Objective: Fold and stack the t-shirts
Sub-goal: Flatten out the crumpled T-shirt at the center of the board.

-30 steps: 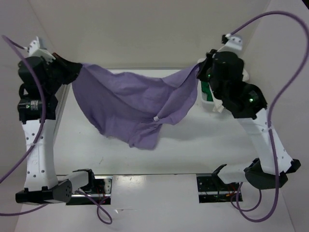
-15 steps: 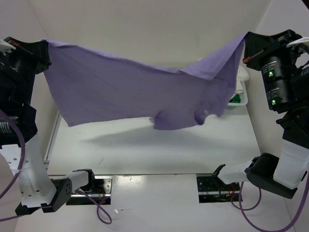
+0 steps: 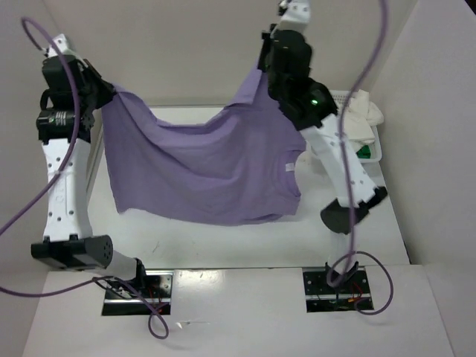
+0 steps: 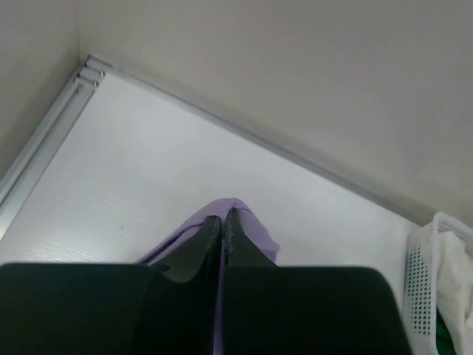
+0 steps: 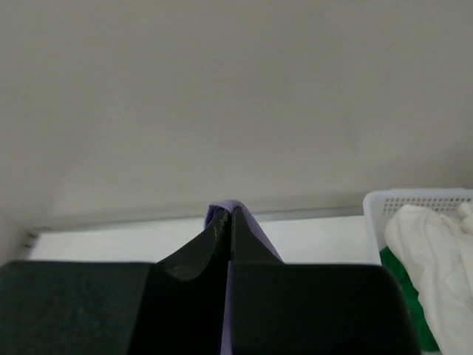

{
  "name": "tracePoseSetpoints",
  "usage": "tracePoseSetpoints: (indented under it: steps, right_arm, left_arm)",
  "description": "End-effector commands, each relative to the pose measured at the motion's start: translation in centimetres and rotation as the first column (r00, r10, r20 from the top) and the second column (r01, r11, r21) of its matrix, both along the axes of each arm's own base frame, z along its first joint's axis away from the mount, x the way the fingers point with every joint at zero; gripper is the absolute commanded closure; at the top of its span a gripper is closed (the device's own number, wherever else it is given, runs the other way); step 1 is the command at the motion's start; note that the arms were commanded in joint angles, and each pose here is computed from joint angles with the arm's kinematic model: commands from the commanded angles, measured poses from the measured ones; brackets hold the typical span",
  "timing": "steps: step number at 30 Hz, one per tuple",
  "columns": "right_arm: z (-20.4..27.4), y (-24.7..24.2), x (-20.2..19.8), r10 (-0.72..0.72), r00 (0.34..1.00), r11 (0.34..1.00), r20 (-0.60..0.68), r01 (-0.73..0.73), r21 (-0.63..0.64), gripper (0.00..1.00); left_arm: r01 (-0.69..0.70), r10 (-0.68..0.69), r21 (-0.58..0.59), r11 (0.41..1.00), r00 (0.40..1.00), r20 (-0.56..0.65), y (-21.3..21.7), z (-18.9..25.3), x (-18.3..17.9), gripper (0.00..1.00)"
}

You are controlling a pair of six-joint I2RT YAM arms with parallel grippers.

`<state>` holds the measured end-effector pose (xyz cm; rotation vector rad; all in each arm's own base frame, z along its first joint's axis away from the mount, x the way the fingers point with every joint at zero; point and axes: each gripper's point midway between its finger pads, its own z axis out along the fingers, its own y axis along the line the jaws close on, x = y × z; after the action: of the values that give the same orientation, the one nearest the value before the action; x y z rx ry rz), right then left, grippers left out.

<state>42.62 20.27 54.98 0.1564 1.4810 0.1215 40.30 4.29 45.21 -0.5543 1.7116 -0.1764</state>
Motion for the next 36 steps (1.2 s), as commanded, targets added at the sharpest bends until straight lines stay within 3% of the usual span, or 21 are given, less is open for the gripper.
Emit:
tracePoseSetpoints:
  steps: [1, 4, 7, 8, 9, 13, 17, 21, 28, 36]
  right_arm:
    - [2.0, 0.3, 0.8, 0.055, 0.997, 0.997, 0.062, -0.058, 0.043, 0.99]
    - [4.5, -0.7, -1.1, 0.076, 0.991, 0.994, 0.107, -0.085, 0.076, 0.99]
    - [7.7, -1.9, -5.4, 0.115, 0.979, 0.981, 0.170, -0.139, 0.138, 0.99]
    - [10.1, -3.8, -8.8, 0.109, 0.969, 0.974, 0.222, -0.149, 0.170, 0.99]
    - [9.5, -1.8, -10.5, 0.160, 0.966, 0.972, 0.205, -0.190, 0.136, 0.99]
    - [12.5, -2.9, -17.1, 0.154, 0.955, 0.958, 0.252, -0.207, 0.199, 0.99]
    - [13.8, -4.1, -20.5, 0.109, 0.966, 0.962, 0.236, -0.163, 0.221, 0.99]
    - [14.9, -4.7, -21.2, 0.103, 0.961, 0.956, 0.257, -0.167, 0.242, 0.99]
    - [17.0, -4.3, -21.3, 0.097, 0.933, 0.956, 0.348, -0.184, 0.227, 0.99]
    - [16.6, -1.4, -19.2, 0.062, 0.921, 0.983, 0.386, -0.123, 0.135, 0.99]
  left_arm:
    - [0.050, -0.051, 0.007, 0.999, 0.994, 0.099, -0.7, 3.2, 0.3, 1.00]
    - [0.104, -0.100, -0.017, 0.994, 0.985, 0.141, -2.0, 4.9, -0.8, 1.00]
    - [0.147, -0.139, -0.020, 0.989, 0.965, 0.223, -3.1, 8.0, -3.2, 1.00]
    - [0.147, -0.140, -0.014, 0.989, 0.960, 0.242, -3.2, 8.7, -4.1, 1.00]
    - [0.148, -0.141, -0.003, 0.989, 0.949, 0.281, -3.5, 10.1, -5.9, 1.00]
    - [0.138, -0.135, 0.014, 0.990, 0.931, 0.341, -3.7, 12.4, -8.9, 1.00]
    - [0.128, -0.129, 0.028, 0.991, 0.909, 0.396, -3.8, 14.7, -10.7, 1.00]
    - [0.094, -0.104, 0.046, 0.995, 0.887, 0.450, -3.4, 16.9, -12.2, 1.00]
    - [0.042, -0.067, 0.066, 0.997, 0.888, 0.456, -2.4, 17.6, -11.4, 1.00]
    - [0.028, -0.046, 0.054, 0.998, 0.932, 0.359, -1.3, 13.9, -6.2, 1.00]
